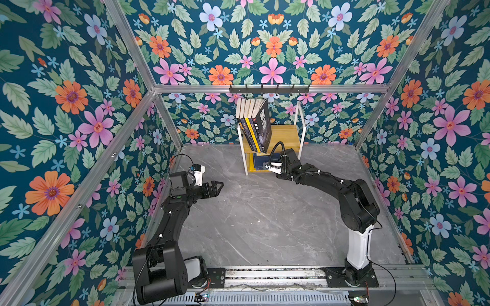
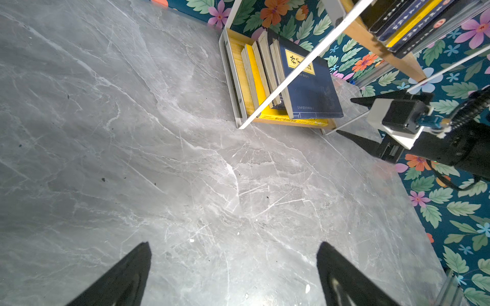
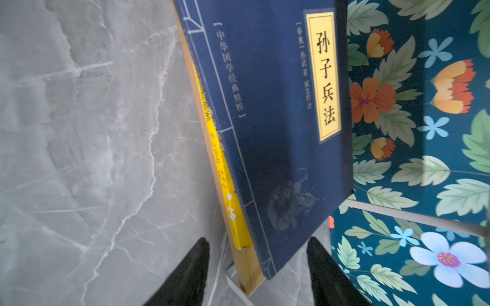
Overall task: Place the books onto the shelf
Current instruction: 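Lower the blue book onto the lower shelf beside the yellow books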
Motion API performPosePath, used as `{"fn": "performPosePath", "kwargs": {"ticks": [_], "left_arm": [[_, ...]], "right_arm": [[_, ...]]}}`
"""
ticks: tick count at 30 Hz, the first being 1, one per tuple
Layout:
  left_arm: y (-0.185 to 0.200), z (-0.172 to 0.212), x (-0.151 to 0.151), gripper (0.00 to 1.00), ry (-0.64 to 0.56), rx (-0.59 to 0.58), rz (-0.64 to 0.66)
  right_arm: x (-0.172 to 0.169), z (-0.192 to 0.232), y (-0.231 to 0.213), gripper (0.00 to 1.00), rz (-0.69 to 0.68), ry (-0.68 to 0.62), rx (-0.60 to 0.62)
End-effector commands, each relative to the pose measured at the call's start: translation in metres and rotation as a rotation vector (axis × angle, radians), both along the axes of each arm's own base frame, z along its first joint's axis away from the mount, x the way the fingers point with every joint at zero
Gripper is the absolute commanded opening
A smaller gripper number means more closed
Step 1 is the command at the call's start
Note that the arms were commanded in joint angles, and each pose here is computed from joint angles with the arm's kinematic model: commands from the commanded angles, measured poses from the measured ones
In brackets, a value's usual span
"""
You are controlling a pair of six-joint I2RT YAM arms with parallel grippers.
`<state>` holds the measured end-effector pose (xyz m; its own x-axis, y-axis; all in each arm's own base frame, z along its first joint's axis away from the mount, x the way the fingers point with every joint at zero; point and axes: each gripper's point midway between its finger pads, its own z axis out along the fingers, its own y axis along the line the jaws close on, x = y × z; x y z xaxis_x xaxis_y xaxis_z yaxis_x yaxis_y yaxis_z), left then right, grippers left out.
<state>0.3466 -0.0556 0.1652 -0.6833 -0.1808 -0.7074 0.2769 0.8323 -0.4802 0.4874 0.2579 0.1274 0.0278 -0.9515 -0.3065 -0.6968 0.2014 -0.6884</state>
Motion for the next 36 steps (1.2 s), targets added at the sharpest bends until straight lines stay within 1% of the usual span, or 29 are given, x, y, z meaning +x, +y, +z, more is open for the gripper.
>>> {"fn": "performPosePath", "kwargs": {"ticks": [1,4,13,16,20,27,36], "left_arm": [[-0.001,0.004,0.002,0.99,-0.021,0.0,-0.008],[0.0,0.004,0.002,0.99,-0.02,0.002,-0.005],[-0.001,0.003,0.002,0.99,-0.02,0.0,-0.008],[0.0,0.002,0.001,0.99,-0.016,0.002,-0.005],[-0.001,0.002,0.001,0.99,-0.018,0.002,-0.008],[-0.001,0.001,0.001,0.99,-0.017,0.002,-0.01],[-0.001,0.001,0.001,0.99,-0.015,0.001,-0.009]], "right_arm": [[-0.008,-0.009,0.004,0.58,0.019,0.068,0.022],[-0.006,-0.015,0.006,0.56,0.014,0.087,0.026],[0.019,-0.012,0.013,0.47,-0.019,0.039,0.028],[0.025,-0.012,0.015,0.41,-0.025,0.027,0.026],[0.029,-0.011,0.018,0.37,-0.02,0.028,0.027],[0.032,-0.012,0.022,0.33,-0.002,0.03,0.022],[0.038,-0.006,0.029,0.32,-0.001,0.029,0.053]]}}
